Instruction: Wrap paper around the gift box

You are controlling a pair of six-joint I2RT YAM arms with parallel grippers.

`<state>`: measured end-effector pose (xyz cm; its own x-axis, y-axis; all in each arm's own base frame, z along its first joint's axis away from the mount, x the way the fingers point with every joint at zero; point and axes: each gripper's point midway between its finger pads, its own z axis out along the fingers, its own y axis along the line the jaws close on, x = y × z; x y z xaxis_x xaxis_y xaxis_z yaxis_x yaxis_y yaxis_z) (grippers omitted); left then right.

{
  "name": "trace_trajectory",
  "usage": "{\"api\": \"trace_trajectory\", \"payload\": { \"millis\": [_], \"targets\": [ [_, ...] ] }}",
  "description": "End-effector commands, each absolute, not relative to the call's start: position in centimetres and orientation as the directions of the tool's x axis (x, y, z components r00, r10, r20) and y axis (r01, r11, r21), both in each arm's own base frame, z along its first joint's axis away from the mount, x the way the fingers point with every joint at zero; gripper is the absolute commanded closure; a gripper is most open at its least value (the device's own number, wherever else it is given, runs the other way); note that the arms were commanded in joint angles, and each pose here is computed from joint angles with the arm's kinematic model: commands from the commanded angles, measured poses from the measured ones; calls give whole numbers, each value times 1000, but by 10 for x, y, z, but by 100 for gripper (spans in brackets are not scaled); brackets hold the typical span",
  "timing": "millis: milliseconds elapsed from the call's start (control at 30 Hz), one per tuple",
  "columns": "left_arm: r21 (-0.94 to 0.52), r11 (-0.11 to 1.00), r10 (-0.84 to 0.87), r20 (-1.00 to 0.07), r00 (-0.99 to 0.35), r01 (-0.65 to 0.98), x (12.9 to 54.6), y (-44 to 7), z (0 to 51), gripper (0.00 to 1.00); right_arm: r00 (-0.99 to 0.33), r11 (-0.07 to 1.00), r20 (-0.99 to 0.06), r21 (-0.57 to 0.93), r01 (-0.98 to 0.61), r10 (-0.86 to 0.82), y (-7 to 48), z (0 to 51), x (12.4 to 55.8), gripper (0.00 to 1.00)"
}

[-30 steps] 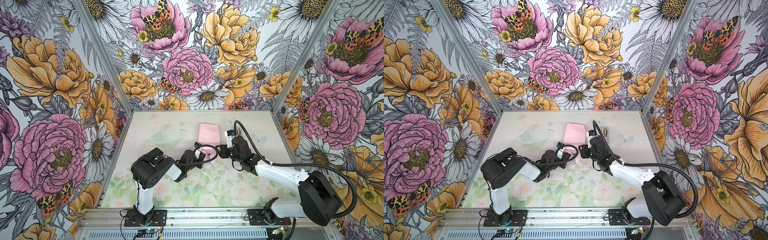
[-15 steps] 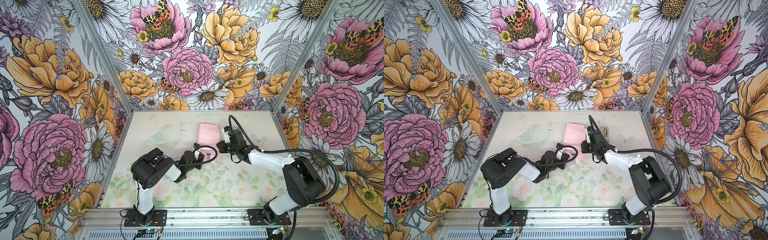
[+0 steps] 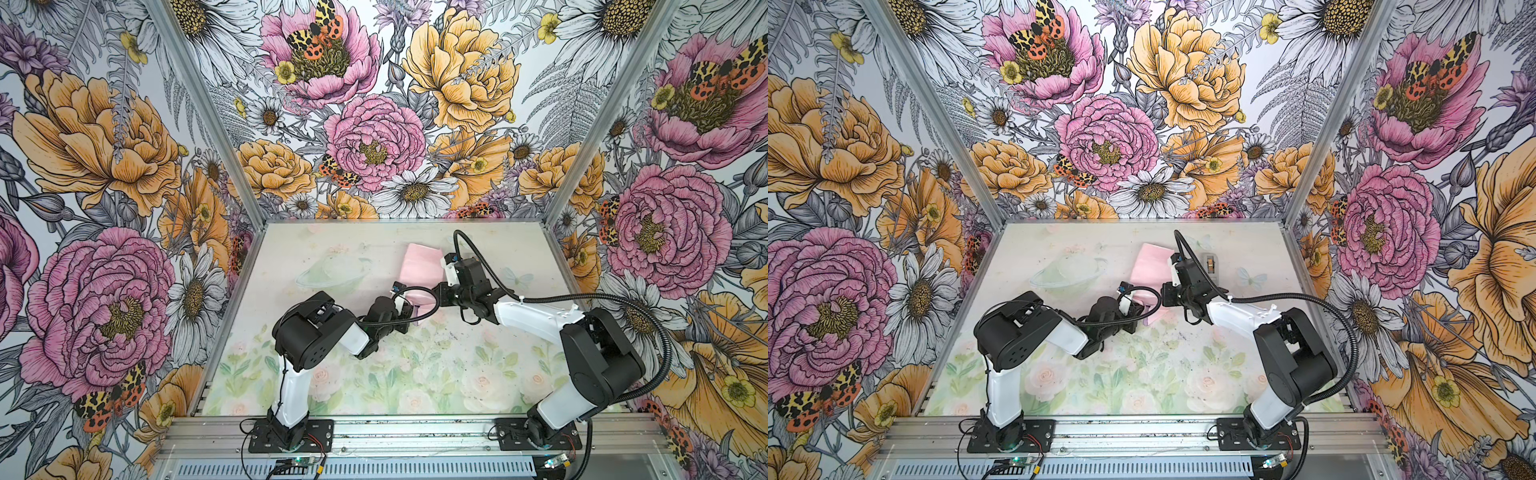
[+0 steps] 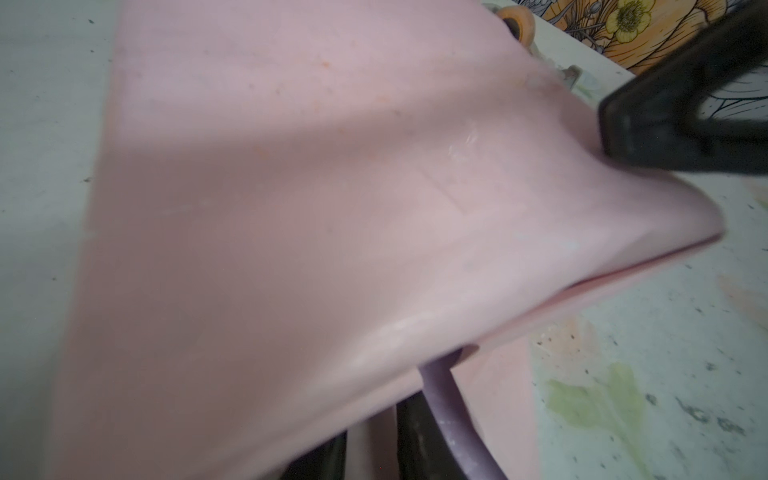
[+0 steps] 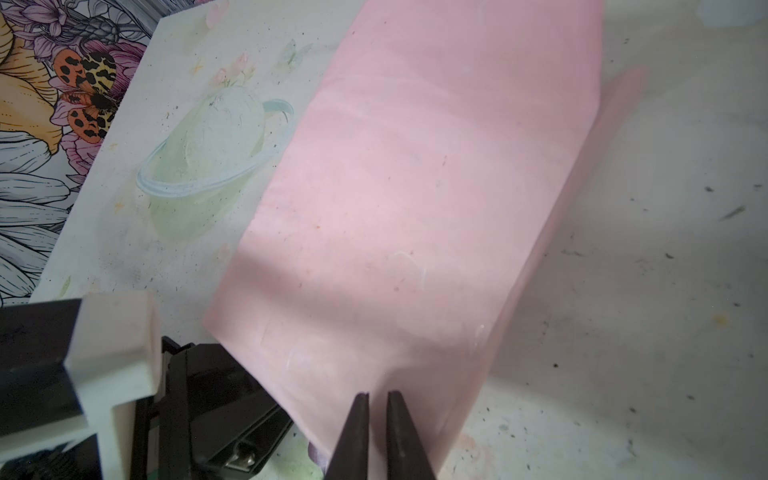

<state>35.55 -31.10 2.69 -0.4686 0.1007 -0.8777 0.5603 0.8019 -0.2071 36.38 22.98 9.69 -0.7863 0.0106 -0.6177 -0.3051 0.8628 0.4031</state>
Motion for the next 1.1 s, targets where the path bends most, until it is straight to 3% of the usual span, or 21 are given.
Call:
{"api": "trace_trajectory", "payload": {
  "millis": [0,533,1067],
  "targets": [
    [-207,800,115,-868,-482,564,358,-314,19,77,-825,867,-564,395,-305,-33,229,78,354,88],
    [-226,858,66,-841,-536,461,363,-271,16,77,-827,868,-561,390,-306,-39,227,78,351,89],
    [-249,806,120,-819,-561,537,352,-308,8,77,-830,858,-556,405,-317,-45,231,80,349,90]
  ]
}}
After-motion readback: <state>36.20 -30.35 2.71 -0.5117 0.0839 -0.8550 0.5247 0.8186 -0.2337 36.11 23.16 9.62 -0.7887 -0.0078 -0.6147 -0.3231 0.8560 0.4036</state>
